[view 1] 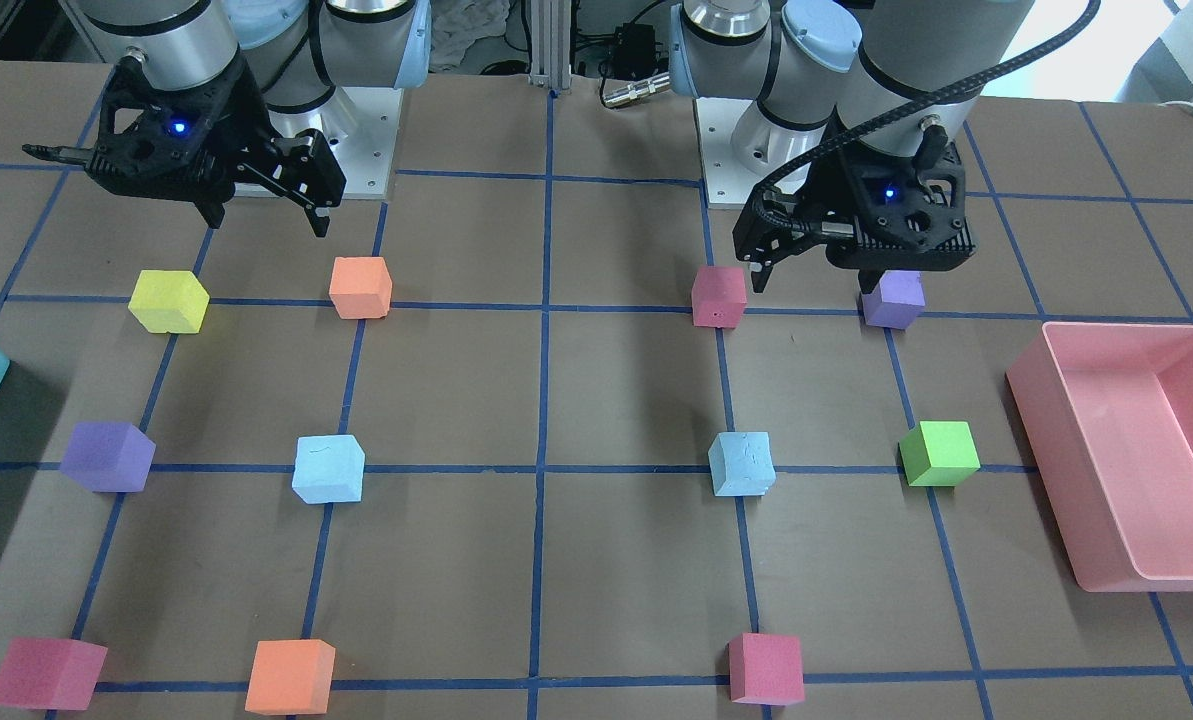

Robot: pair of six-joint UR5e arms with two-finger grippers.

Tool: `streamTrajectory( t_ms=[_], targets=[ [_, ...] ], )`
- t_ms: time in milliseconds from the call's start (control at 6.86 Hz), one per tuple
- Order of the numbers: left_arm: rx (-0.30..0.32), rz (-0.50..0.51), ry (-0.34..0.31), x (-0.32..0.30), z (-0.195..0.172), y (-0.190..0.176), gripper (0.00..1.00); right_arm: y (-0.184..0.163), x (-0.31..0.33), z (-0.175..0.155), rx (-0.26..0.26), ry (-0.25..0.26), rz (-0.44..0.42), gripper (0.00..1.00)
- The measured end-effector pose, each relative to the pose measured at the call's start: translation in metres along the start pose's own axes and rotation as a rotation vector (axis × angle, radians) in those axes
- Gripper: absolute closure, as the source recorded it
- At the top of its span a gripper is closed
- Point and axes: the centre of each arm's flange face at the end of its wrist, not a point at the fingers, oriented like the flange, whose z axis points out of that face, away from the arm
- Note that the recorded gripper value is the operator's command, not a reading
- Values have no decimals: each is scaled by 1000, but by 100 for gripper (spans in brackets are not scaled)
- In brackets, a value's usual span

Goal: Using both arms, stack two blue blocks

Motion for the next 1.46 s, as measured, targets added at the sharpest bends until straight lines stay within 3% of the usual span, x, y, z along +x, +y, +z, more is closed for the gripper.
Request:
streamTrajectory(
  t_ms=[146,438,875,1167,1458],
  targets=[
    [-24,-2,-1,-1,23,-7,0,-5,2,7,-15,6,2,0],
    [-26,-9,1,0,96,-20,0,-41,4,52,-75,11,14,0],
    [-10,-6,-7,1,221,-16,0,-123,-3,148,-23,-1,4,0],
    [-16,-5,-11,1,256,-22,0,-140,-8,195,-63,0,-12,0],
    [4,-2,-12,2,274,-31,0,-147,-9,219,-84,0,-57,0]
  ],
)
